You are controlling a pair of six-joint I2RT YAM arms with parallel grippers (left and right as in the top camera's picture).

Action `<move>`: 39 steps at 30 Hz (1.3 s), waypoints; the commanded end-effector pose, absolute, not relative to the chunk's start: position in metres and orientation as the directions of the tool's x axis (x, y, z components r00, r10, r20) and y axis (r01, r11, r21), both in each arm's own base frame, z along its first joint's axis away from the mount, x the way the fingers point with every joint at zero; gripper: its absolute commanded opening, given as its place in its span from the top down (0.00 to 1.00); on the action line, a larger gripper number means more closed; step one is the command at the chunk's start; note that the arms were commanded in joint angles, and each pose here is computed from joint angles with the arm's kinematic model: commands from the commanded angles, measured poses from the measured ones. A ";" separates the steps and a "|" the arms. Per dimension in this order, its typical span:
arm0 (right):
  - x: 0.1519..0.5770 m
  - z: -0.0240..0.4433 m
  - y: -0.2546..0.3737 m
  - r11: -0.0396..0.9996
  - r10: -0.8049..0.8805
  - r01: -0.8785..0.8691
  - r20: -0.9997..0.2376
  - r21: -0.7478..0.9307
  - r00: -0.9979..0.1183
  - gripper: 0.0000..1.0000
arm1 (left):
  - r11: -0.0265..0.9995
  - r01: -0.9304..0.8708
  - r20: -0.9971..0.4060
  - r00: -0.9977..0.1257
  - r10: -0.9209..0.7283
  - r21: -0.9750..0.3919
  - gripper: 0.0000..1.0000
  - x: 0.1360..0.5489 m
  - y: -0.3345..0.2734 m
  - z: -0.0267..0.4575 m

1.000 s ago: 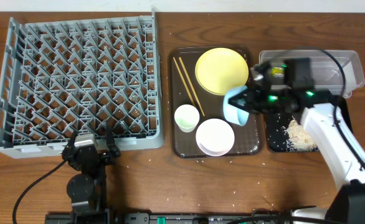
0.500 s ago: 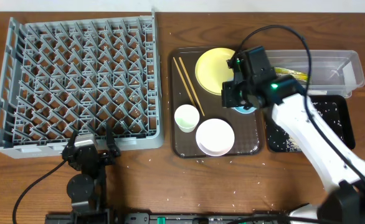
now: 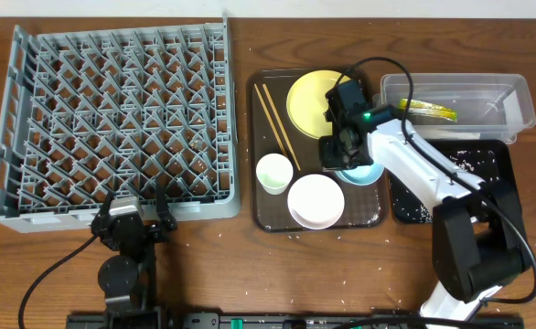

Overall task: Sort waste into correct bins and load items into the dishwasher
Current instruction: 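Return the emptied blue bowl to the brown tray with right gripper, then grasp the white cup with the right gripper and lift it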

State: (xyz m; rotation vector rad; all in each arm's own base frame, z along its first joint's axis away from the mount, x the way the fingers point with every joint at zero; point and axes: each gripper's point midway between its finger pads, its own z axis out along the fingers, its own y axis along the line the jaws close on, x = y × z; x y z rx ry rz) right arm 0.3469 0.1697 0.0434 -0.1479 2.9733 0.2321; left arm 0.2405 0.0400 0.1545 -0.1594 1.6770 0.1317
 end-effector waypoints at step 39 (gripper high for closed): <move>0.335 0.042 0.275 0.930 -0.319 -0.335 -0.123 0.149 -0.940 0.60 | 0.980 -0.198 -0.988 -0.154 -0.027 0.004 0.12 0.240 0.043 0.136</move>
